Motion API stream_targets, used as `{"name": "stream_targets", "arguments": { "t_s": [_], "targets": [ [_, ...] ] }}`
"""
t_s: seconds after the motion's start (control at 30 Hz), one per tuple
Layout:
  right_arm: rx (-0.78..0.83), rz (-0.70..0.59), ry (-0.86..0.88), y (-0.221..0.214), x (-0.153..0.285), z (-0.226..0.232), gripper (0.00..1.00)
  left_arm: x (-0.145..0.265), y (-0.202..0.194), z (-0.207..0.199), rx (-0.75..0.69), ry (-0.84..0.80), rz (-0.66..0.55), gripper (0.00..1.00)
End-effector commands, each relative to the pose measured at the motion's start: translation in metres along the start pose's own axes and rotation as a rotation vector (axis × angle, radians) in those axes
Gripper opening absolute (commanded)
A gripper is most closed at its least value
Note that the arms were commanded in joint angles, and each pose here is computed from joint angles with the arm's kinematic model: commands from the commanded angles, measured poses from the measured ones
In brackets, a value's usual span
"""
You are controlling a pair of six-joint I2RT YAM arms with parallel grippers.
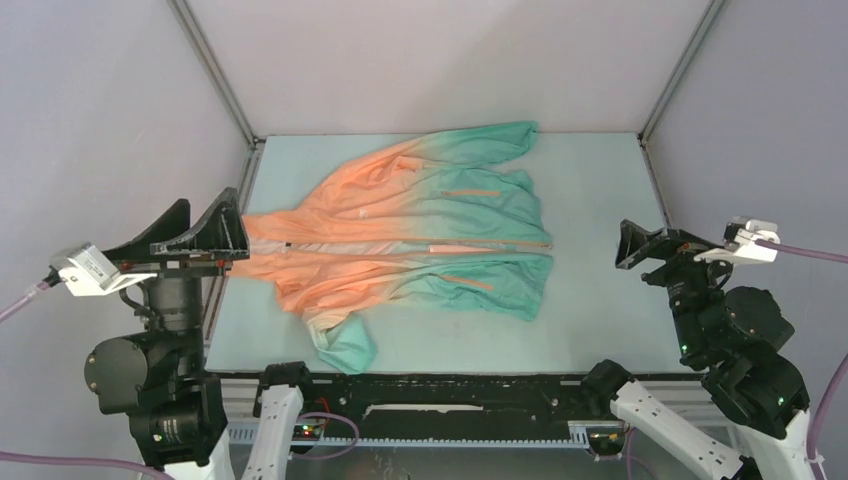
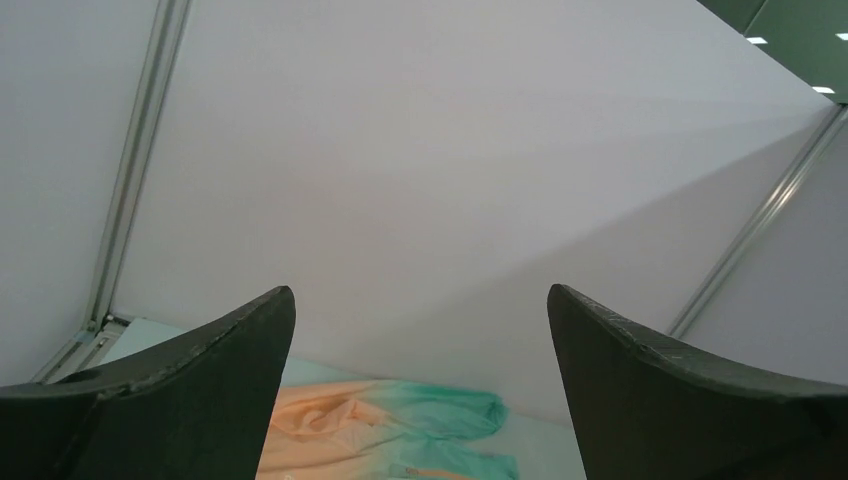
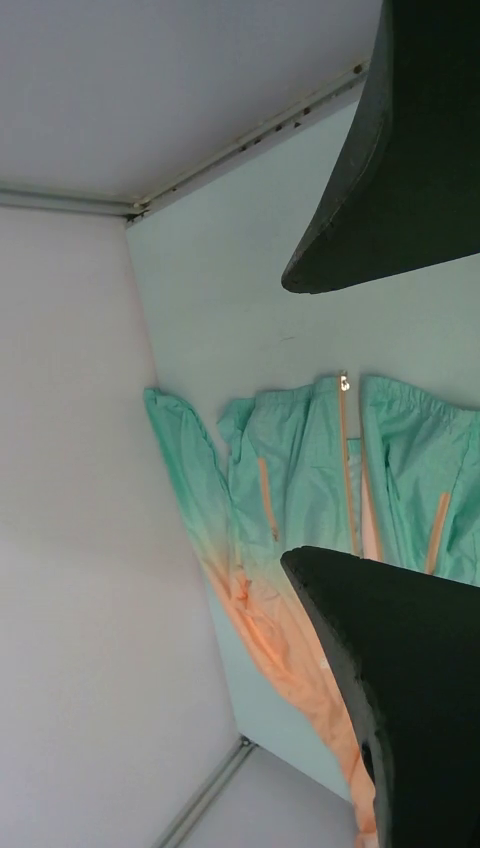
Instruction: Zip up the jacket
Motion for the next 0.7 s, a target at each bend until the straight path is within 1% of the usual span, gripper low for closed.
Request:
{"name": "stream_targets", "arguments": {
  "t_s": [0.0, 0.1, 0.2, 0.3, 0.43, 0.53, 0.63, 0.67],
  "targets": [
    [-0.063, -0.028, -0.065, 0.003, 0.000, -0.007, 1.00, -0.014, -0.031, -0.005, 0.032, -0.069, 0.110, 1.00],
    [-0.022, 0.029, -0.045, -0.019, -0.011, -0.001, 1.00, -0.022, -0.057, -0.006, 0.063, -0.113, 0.193, 1.00],
    [0.044, 0.122, 0.001, -0.052, -0.025, 0.010, 1.00, -0.027, -0.089, -0.007, 0.090, -0.165, 0.282, 1.00],
    [0.079, 0.221, 0.086, -0.093, -0.038, 0.024, 0.99, -0.028, -0.116, -0.007, 0.118, -0.214, 0.338, 1.00],
    [-0.027, 0.321, -0.014, -0.139, -0.056, 0.017, 1.00, -0.025, -0.149, -0.009, 0.136, -0.250, 0.412, 1.00],
    [-0.053, 0.436, 0.008, -0.168, -0.067, 0.015, 1.00, -0.022, -0.176, -0.014, 0.127, -0.263, 0.495, 1.00],
    [-0.150, 0.532, -0.004, -0.196, -0.079, 0.004, 0.99, -0.019, -0.203, -0.027, 0.128, -0.292, 0.559, 1.00],
    [-0.185, 0.566, -0.001, -0.207, -0.081, -0.001, 0.98, -0.017, -0.212, -0.036, 0.134, -0.324, 0.580, 1.00]
  ]
}}
Point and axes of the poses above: each gripper's point midway between its finger pads, its own x axis back along the fingers, its own z axis along the line the jaws close on, y = z × x, the point moved 3 cm from there along x, back along the fingers, and after that the axes turned 10 degrees about -x, right-handed, at the moved point
